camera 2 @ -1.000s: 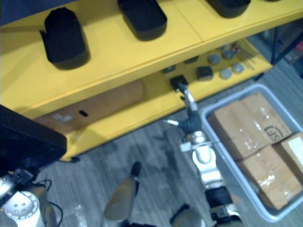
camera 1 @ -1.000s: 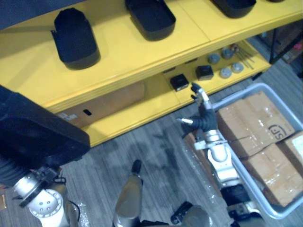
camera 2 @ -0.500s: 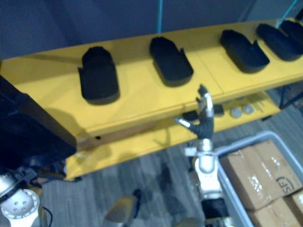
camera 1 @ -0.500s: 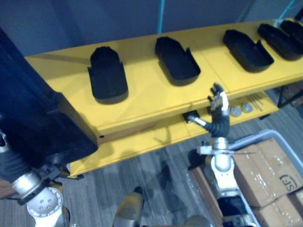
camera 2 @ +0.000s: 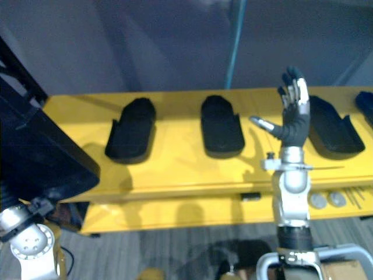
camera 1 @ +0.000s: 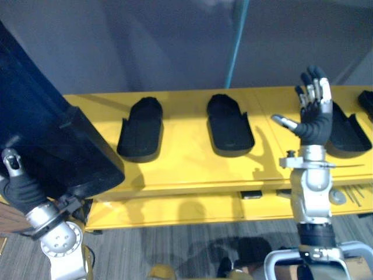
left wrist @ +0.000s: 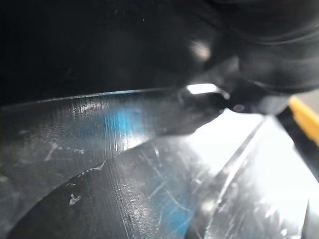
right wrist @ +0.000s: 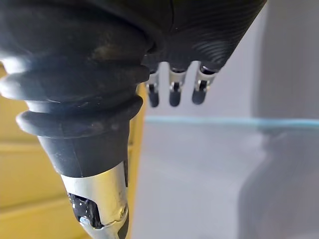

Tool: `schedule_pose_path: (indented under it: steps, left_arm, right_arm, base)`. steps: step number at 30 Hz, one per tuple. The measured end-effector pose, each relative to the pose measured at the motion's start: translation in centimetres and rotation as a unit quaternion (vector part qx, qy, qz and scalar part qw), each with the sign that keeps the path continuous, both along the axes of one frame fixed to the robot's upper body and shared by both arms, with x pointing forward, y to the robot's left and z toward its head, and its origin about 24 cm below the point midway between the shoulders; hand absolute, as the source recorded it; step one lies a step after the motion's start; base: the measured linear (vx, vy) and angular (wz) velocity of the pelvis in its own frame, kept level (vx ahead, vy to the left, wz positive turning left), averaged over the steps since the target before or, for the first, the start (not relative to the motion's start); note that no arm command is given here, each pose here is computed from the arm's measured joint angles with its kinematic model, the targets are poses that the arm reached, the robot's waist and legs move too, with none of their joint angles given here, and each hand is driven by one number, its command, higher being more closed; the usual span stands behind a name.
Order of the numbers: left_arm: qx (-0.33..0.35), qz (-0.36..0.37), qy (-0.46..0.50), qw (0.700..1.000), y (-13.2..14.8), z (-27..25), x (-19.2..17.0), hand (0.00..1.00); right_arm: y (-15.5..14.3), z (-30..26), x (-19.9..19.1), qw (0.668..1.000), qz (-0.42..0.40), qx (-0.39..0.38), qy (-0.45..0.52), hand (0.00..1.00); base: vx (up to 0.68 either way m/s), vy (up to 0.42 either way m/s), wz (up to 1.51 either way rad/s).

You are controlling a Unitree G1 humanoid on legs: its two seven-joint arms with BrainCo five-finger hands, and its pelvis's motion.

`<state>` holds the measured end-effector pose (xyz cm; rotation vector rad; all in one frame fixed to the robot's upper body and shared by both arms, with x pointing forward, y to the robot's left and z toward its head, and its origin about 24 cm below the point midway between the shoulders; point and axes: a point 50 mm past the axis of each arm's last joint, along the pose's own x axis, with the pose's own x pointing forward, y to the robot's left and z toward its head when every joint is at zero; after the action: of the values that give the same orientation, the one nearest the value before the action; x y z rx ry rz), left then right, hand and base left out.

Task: Walk over and take plastic housings, then place them on the shelf

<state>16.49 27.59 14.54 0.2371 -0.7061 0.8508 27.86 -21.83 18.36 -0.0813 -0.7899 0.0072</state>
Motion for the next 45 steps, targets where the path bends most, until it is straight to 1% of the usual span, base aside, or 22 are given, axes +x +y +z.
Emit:
schedule_pose_path:
  steps: [2,6,8,10,12,13,14,16,18,22,24,26,28,29,30,32,33,35,36,38,41,45]
  left_arm:
    - [0.003,0.026,0.023,0.999,0.5,-0.3,-0.3,1.0]
    - [0.002,0.044,0.047,0.998,1.1,-0.9,-0.9,1.0]
    - [0.008,0.048,0.063,0.997,1.2,-1.0,-0.8,1.0]
    - [0.02,0.073,0.08,0.994,2.0,-0.9,-1.3,1.0]
    - [0.036,0.114,0.113,0.986,3.5,-0.9,-2.0,1.0]
    - [0.048,0.143,0.145,0.978,5.2,-0.9,-2.6,1.0]
    - [0.056,0.157,0.165,0.972,6.1,-1.0,-2.9,1.0]
    - [0.072,0.202,0.241,0.947,10.0,-1.4,-3.7,1.0]
    - [0.073,0.218,0.295,0.927,12.5,-1.8,-3.9,1.0]
    - [0.054,0.207,0.4,0.891,16.5,-2.6,-2.8,1.0]
    - [0.05,0.197,0.427,0.881,17.5,-2.4,-2.0,1.0]
    - [0.045,0.179,0.466,0.865,18.5,-2.4,-0.8,1.0]
    - [0.041,0.156,0.505,0.848,19.0,-2.7,0.4,1.0]
    - [0.04,0.143,0.525,0.838,19.1,-2.8,1.0,1.0]
    - [0.041,0.136,0.534,0.833,19.1,-3.0,1.1,1.0]
    - [0.04,0.118,0.573,0.81,19.6,-2.8,1.4,1.0]
    - [0.038,0.116,0.58,0.806,19.8,-2.5,1.4,1.0]
    - [0.036,0.113,0.606,0.787,20.6,-1.3,1.7,1.0]
    - [0.038,0.114,0.613,0.781,20.8,-1.0,1.7,1.0]
    - [0.037,0.112,0.634,0.765,21.4,0.3,2.1,1.0]
    - [0.041,0.118,0.654,0.746,21.9,1.5,2.3,1.0]
    - [0.039,0.132,0.674,0.726,22.5,3.2,2.2,1.0]
  right_arm:
    - [0.1,0.1,-0.1,1.0,0.02,0.002,-0.002,0.0]
    - [0.4,0.0,-1.0,1.0,0.023,0.003,-0.005,0.0]
    - [0.4,-0.4,-1.9,1.0,0.004,-0.006,-0.001,0.0]
    - [0.1,-0.9,-2.1,1.0,-0.02,-0.014,0.007,0.0]
    - [-0.7,-1.6,-2.6,0.998,-0.053,-0.007,0.019,0.0]
    - [-1.5,-1.9,-2.9,0.997,-0.075,-0.002,0.025,0.0]
    - [-2.0,-2.0,-3.1,0.996,-0.088,0.003,0.027,0.0]
    - [-3.7,-2.1,-4.1,0.991,-0.132,0.013,0.033,0.0]
    - [-4.7,-2.5,-4.7,0.987,-0.154,0.011,0.047,0.0]
    - [-6.5,-4.0,-6.1,0.978,-0.182,-0.005,0.101,0.0]
    - [-6.9,-4.6,-6.5,0.974,-0.193,0.001,0.116,0.0]
    - [-7.8,-5.1,-6.8,0.965,-0.23,0.016,0.124,0.0]
    - [-9.4,-5.9,-7.2,0.946,-0.292,0.028,0.138,0.0]
    - [-10.8,-6.6,-7.7,0.929,-0.336,0.032,0.15,0.0]
    - [-11.5,-7.0,-8.1,0.921,-0.355,0.036,0.158,0.0]
    - [-13.7,-9.7,-9.6,0.881,-0.42,0.043,0.216,0.0]
    - [-14.1,-10.5,-10.0,0.871,-0.429,0.044,0.235,0.0]
    - [-15.2,-13.5,-11.5,0.836,-0.455,0.049,0.303,0.0]
    - [-15.4,-14.2,-11.8,0.828,-0.459,0.049,0.319,0.0]
    - [-15.7,-17.0,-13.1,0.795,-0.475,0.064,0.372,0.0]
    - [-15.4,-19.0,-14.4,0.772,-0.481,0.078,0.408,0.0]
    - [-14.7,-22.1,-16.5,0.732,-0.488,0.102,0.464,0.0]
  base:
    - [0.01,-0.025,0.28]
    - [0.0,-0.003,0.73]
    - [-0.01,0.01,0.92]
    - [-0.05,0.027,0.51]
    - [-0.05,0.041,0.09]
    - [-0.04,0.031,-0.21]
    - [-0.05,0.046,-0.34]
    - [-0.03,0.067,-0.49]
    - [0.02,0.071,-0.62]
    - [0.02,0.054,-0.49]
    - [-0.01,0.019,-0.47]
    - [-0.02,0.021,-0.48]
    - [-0.04,0.033,-0.44]
    - [-0.03,0.033,-0.28]
    - [-0.01,0.015,-0.21]
    - [0.01,0.0,-0.24]
    - [0.02,0.0,-0.21]
    - [0.02,-0.005,-0.1]
    - [0.01,-0.003,-0.06]
    - [0.01,-0.008,-0.05]
    - [0.0,-0.006,-0.06]
    - [0.0,0.017,0.01]
